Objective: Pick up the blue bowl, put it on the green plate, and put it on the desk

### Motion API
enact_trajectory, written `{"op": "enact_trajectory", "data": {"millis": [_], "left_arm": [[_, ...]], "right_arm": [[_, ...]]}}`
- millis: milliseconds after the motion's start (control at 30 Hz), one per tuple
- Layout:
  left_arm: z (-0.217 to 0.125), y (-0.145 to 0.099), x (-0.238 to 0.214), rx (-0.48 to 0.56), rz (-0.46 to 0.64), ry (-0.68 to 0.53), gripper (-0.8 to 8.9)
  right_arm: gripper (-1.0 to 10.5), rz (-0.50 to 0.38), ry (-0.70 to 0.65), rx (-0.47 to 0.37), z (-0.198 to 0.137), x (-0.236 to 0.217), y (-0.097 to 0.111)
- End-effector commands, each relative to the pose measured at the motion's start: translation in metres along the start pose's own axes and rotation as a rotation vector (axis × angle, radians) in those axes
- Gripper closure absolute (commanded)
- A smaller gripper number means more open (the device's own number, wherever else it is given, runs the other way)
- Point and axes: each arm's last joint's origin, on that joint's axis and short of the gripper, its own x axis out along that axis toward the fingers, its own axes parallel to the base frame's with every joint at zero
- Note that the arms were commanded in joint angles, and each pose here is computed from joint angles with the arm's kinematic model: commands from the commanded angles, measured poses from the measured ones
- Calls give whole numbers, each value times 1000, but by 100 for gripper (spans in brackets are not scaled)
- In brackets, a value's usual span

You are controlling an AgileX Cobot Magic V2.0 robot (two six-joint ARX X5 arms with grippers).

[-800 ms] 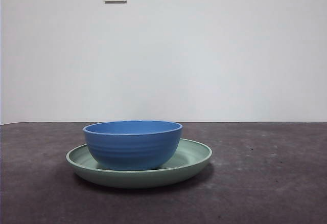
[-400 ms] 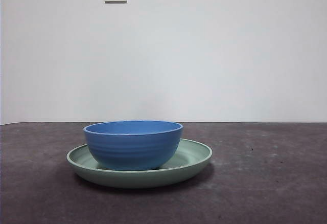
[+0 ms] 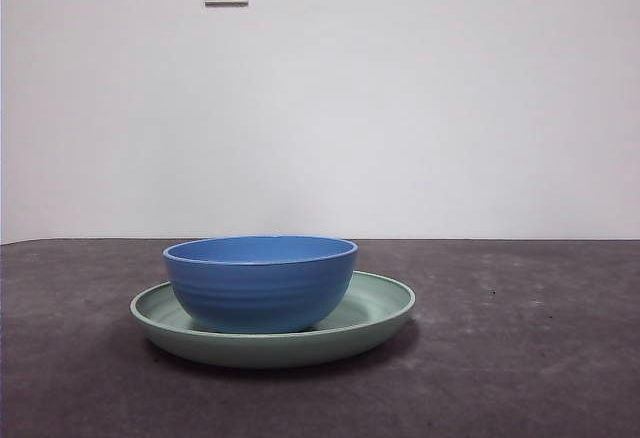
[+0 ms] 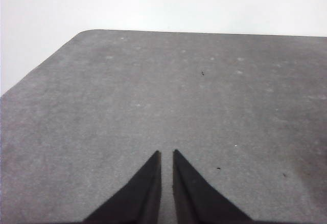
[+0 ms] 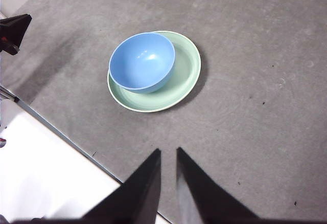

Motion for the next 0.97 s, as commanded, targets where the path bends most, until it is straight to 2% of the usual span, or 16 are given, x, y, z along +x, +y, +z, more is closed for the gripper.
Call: {"op": "enact_trajectory", "data": {"millis": [33,267,967], "left_arm": [[-7,0,2,-2,-9,26,778],[-7,0,2,-58,-9,26,778],[-7,0,2,-58,-9,26,778]], "right_arm": [[902,9,-17,-21,3,-2,1],[902,9,-17,-21,3,-2,1],[902,9,-21,-22,4,-2,2]]}}
